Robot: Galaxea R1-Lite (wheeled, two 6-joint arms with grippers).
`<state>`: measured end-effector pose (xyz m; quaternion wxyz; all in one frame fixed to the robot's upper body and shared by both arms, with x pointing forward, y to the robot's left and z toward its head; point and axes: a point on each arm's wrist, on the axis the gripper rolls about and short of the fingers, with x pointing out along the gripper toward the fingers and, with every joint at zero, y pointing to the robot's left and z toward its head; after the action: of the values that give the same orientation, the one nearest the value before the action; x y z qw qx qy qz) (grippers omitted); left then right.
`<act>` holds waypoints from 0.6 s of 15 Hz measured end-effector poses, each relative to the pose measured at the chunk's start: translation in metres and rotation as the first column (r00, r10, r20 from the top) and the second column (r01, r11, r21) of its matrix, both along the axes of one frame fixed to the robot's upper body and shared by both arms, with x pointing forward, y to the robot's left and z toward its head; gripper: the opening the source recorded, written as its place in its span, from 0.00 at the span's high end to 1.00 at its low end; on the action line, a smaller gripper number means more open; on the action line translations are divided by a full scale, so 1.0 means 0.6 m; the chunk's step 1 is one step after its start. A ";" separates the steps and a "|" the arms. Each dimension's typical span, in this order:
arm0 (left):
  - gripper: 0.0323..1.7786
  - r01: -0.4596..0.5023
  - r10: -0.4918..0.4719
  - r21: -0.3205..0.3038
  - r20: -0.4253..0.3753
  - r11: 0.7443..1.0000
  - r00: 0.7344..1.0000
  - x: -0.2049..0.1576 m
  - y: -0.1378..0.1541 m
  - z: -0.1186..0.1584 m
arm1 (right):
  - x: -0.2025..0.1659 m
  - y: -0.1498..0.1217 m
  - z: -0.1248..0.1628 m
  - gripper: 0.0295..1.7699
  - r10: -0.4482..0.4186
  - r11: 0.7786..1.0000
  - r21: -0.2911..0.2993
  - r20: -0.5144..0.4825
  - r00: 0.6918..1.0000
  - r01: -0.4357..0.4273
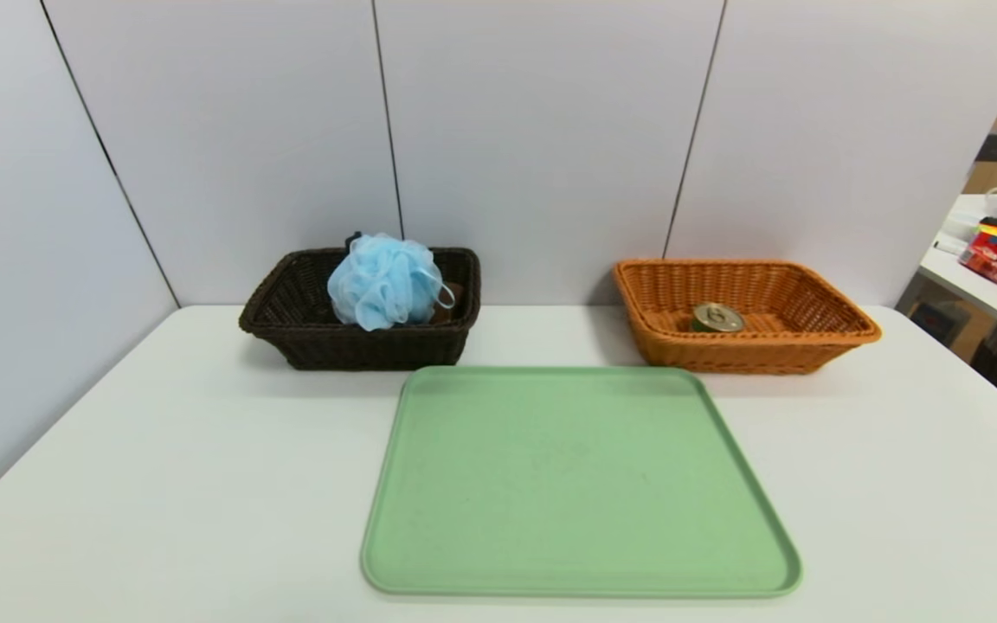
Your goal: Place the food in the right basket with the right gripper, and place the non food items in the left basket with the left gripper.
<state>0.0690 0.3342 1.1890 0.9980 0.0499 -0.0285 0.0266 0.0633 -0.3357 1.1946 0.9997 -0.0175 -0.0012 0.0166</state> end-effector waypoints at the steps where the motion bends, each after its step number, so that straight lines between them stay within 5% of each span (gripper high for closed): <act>1: 0.05 0.004 -0.004 0.004 -0.003 1.000 1.000 0.000 0.000 -0.001 | 0.002 0.000 -0.002 0.04 0.000 1.000 0.001 0.009 1.000 0.000; 9: 0.05 0.036 -0.036 -0.009 -0.057 0.999 0.998 0.000 -0.001 -0.010 | 0.009 0.000 -0.020 0.04 -0.009 1.000 -0.028 0.002 1.000 0.009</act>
<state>0.0690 0.3334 1.1830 0.9989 0.0459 -0.0005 0.0072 0.0690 -0.3360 1.1827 0.9994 -0.0313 -0.0016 0.0119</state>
